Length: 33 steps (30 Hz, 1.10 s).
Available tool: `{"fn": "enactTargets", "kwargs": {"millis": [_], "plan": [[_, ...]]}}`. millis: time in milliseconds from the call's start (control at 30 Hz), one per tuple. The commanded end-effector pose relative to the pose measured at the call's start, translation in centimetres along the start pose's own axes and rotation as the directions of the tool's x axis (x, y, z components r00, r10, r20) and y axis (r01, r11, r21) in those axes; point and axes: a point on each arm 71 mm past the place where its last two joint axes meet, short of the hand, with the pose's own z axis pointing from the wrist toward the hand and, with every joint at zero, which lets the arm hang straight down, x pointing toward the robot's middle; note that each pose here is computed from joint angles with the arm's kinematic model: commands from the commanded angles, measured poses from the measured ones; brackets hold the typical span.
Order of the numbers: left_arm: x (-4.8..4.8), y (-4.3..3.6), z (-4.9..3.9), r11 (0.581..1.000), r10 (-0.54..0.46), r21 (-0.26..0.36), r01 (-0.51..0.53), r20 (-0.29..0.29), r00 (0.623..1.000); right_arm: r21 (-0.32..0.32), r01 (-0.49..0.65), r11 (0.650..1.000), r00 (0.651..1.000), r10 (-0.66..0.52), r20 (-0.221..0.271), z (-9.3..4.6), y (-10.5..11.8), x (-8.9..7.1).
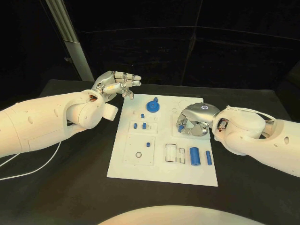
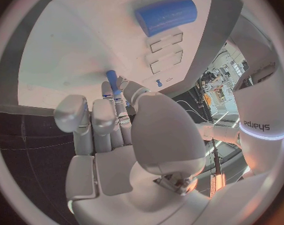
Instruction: Assemble the parts on the task board
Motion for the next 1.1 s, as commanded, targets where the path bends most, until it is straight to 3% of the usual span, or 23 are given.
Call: {"fn": "enactTargets", "kwargs": {"millis": [33,233,500,667,933,1100], "plan": [[0.06,-0.13,0.02,1.000,-0.006,0.004,0.006,-0.006,1.000,-0.005,0.023,1.000,1.000,-0.023,0.001,0.2,0.1,0.0],[0.05,-0.12,0.00,1.000,-0.006,0.002,0.006,-0.006,1.000,0.002,0.034,0.999,0.999,-0.034,0.018,0.3,0.1,-0.1],[-0.10,-0.12,-0.04,1.000,-0.004,0.002,0.004,-0.002,1.000,-0.012,-0.001,1.000,0.993,0.002,0.117,-0.6,0.2,-1.0],[-0.16,-0.11,-0.01,1.000,-0.003,0.002,0.003,0.000,1.000,-0.024,-0.085,0.996,0.982,0.088,0.169,-1.3,0.2,-1.7],[-0.23,-0.09,0.02,1.000,-0.002,0.002,0.002,0.002,1.000,-0.081,-0.156,0.984,0.956,0.171,0.238,-2.0,1.2,-3.4],[-0.12,-0.08,0.10,1.000,-0.003,0.002,0.003,-0.001,1.000,-0.145,-0.187,0.972,0.943,0.219,0.249,-1.9,2.8,-4.0]]}}
